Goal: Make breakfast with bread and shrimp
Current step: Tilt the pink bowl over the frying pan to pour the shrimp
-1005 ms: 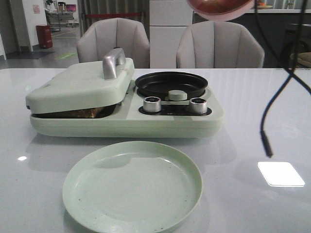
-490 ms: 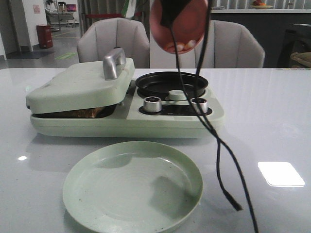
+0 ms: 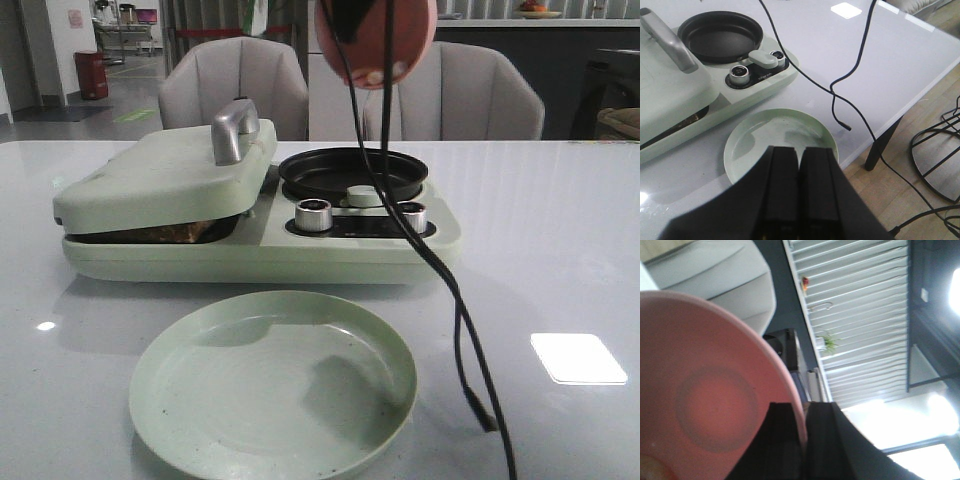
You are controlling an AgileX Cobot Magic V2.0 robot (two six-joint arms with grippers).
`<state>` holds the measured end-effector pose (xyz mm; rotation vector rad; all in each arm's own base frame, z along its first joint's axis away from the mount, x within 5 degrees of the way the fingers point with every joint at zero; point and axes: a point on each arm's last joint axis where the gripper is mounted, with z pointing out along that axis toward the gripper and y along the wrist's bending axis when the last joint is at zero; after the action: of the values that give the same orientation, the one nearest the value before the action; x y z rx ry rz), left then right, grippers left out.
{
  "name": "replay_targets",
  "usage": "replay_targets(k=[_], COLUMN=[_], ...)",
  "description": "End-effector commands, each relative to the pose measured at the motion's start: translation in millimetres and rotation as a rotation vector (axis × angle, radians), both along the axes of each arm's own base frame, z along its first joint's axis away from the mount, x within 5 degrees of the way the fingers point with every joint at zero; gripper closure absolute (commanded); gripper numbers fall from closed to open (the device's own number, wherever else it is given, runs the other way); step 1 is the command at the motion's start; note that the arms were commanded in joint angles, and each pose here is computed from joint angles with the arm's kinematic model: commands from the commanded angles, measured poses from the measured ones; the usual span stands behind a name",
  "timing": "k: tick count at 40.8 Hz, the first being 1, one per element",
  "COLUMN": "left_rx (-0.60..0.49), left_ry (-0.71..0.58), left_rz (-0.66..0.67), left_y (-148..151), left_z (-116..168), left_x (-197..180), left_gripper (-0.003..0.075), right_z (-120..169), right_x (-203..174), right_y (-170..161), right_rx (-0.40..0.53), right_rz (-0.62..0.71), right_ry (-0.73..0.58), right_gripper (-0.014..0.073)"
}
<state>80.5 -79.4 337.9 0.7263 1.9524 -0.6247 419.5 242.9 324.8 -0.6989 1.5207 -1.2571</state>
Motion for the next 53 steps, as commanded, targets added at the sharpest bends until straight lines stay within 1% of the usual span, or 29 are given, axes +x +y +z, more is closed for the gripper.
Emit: replay_targets(k=[1, 3, 6, 10, 23, 26, 30, 33, 36, 42, 53], left_rx=[-0.075, -0.075, -0.073, -0.073, -0.071, -0.071, -0.068, -0.068, -0.068, -0.068, -0.065], left_ry=[-0.052, -0.052, -0.053, -0.053, -0.054, -0.054, -0.056, -0.056, -0.056, -0.056, -0.058], left_rz=[0.015, 0.015, 0.015, 0.015, 0.015, 0.015, 0.016, 0.016, 0.016, 0.016, 0.016], left_y=[-1, -1, -1, -1, -1, -1, -1, -1, -1, -1, -1], left_z=[14, 14, 14, 14, 14, 14, 14, 14, 14, 14, 14], left_x=[1, 1, 1, 1, 1, 1, 1, 1, 1, 1, 1], left_gripper=[0.0619, 0.0619, 0.0619, 0.0619, 0.0619, 0.0619, 0.0619, 0.0619, 0.0619, 0.0619, 0.0619], right_z=[70, 76, 82, 83, 63, 53, 26, 5, -6, -6, 5], right_x=[-16, -17, -18, -18, -10, -7, 0, 6, 10, 10, 7], right_y=[-15, -16, -16, -16, -8, -2, 8, 15, 18, 21, 18], right_rx=[-0.068, -0.081, -0.074, -0.072, -0.097, -0.094, -0.078, -0.108, -0.147, -0.179, -0.174], right_rz=[-0.058, -0.063, -0.066, -0.066, -0.055, -0.042, -0.012, -0.005, -0.012, -0.008, -0.007], right_ry=[-0.161, -0.166, -0.178, -0.180, -0.146, -0.121, -0.045, -0.010, -0.009, -0.032, -0.053], right_gripper=[0.0548, 0.0548, 0.0548, 0.0548, 0.0548, 0.0548, 0.0548, 0.0548, 0.0548, 0.0548, 0.0548])
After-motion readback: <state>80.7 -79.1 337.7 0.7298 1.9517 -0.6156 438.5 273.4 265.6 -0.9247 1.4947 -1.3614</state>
